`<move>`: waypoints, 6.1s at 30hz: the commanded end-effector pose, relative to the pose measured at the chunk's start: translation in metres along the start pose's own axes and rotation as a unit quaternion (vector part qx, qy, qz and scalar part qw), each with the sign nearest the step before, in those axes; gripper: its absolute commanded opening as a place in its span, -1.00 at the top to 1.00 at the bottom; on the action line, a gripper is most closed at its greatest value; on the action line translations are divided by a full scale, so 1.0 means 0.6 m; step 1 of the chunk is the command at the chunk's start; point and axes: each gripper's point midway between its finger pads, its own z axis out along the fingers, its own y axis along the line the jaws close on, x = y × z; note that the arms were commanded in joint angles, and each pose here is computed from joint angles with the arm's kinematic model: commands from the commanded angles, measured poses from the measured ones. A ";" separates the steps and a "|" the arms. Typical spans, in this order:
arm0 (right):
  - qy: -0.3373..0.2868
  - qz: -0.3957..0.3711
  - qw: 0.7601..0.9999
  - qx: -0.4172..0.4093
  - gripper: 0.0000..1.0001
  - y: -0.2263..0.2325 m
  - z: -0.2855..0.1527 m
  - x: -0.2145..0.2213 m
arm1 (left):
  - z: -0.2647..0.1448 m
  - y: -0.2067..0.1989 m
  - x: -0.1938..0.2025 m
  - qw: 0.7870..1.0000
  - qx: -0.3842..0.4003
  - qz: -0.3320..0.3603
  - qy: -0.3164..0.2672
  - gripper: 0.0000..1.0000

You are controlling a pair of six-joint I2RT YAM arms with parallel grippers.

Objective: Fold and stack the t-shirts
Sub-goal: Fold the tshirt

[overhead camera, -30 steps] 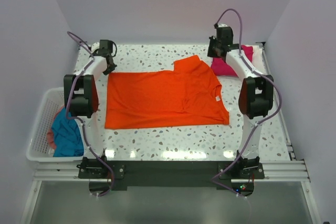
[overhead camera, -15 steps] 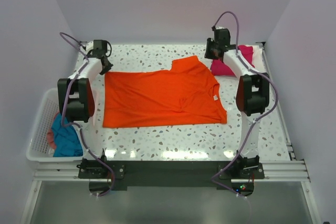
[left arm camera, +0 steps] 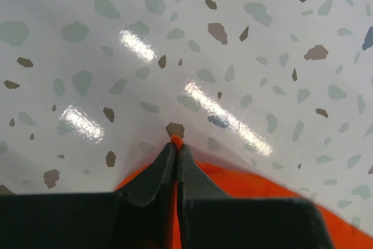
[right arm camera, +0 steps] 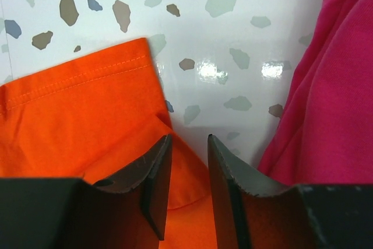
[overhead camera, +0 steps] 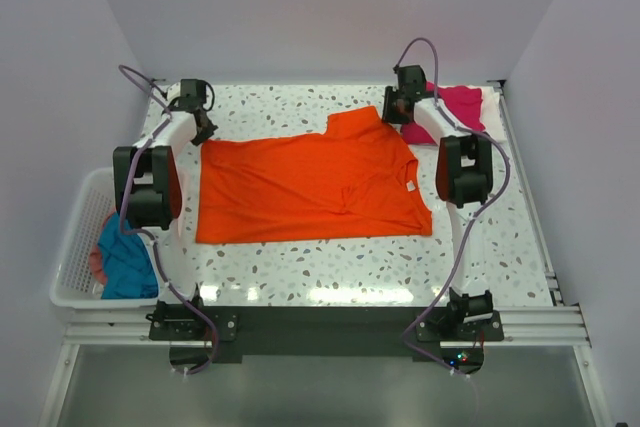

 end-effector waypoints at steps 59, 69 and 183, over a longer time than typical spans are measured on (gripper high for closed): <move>-0.084 0.116 0.990 -0.018 1.00 -0.035 -0.317 0.063 | -0.120 0.087 0.025 0.999 0.016 -0.036 -0.019 1.00; -0.056 0.131 0.989 -0.027 1.00 -0.041 -0.336 0.155 | -0.140 0.134 0.093 0.999 0.011 -0.037 0.001 1.00; 0.005 0.097 0.989 -0.112 0.53 0.023 -0.420 0.403 | -0.165 0.120 0.180 0.996 0.026 -0.051 0.074 0.31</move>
